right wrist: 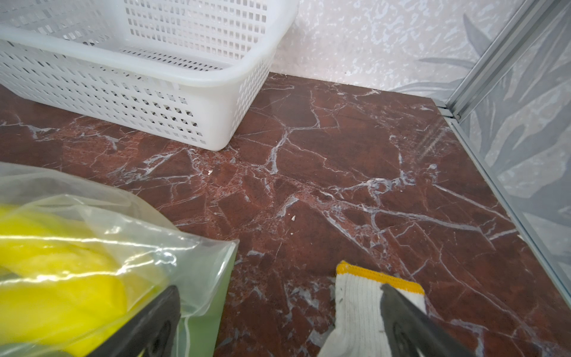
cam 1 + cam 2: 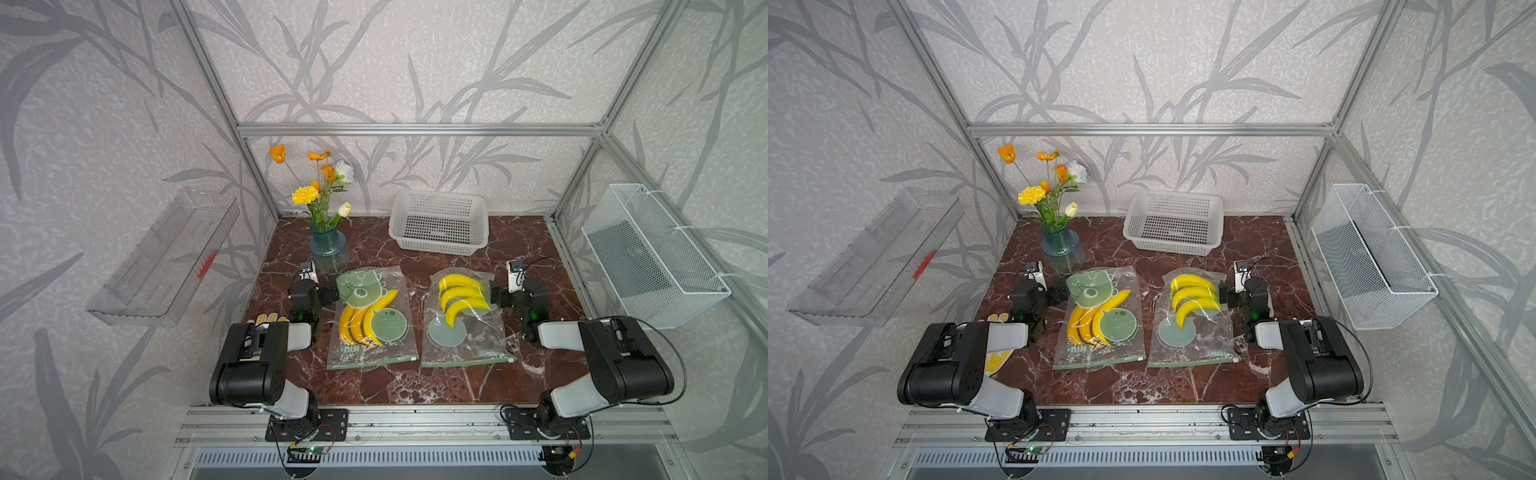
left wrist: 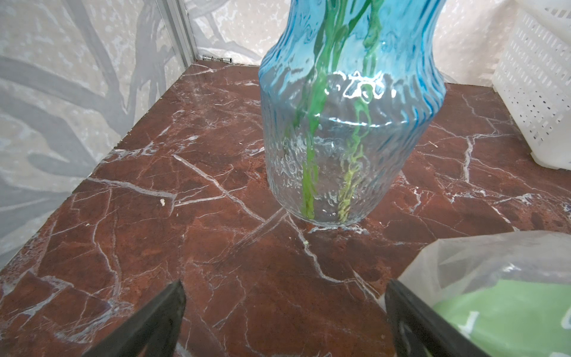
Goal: Open the zip-top bag and take out the banana
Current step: Pick up the zipper food storage bag at the center of the board.
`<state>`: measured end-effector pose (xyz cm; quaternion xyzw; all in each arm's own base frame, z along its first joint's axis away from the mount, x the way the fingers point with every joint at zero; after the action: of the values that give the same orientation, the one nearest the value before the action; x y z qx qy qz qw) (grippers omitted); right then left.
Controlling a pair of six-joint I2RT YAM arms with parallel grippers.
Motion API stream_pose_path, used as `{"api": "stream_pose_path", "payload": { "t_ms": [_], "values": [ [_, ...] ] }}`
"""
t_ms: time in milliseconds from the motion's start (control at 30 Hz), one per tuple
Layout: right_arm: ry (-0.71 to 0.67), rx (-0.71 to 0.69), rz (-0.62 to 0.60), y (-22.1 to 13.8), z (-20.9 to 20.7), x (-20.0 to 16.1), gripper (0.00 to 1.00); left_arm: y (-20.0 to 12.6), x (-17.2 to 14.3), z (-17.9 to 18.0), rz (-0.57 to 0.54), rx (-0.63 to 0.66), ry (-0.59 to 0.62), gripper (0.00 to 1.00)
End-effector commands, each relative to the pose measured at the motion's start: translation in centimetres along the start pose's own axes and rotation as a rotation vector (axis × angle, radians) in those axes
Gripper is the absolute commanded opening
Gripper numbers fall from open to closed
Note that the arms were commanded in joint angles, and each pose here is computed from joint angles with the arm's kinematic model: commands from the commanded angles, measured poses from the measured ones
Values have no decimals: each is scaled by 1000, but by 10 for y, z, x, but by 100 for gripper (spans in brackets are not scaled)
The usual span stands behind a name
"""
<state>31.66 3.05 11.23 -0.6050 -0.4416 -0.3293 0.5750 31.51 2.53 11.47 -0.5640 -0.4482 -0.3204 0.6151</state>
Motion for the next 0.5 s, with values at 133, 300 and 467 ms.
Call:
{"api": "stream_pose_path", "payload": {
  "t_ms": [133, 300, 467],
  "values": [
    [0, 3, -90, -2, -1, 20, 98, 2, 18, 2, -68, 41, -8, 100],
    [80, 61, 109, -30, -3, 55, 94, -24, 97, -10, 51, 11, -53, 100],
    [206, 206, 135, -58, 9, 64, 88, -72, 126, -67, 40, -224, 167, 98]
  ]
}}
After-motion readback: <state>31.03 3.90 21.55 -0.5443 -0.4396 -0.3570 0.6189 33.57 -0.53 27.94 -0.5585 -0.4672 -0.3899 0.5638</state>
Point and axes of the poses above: each gripper's point midway between its finger pads, its own y axis out along the fingers, its own z axis along the line the jaws close on, x = y × z, the point moved 8 cm from there along -y, back along the fingers, and after that the axes turned 2 degrees about -y, right-handed, at the moved point
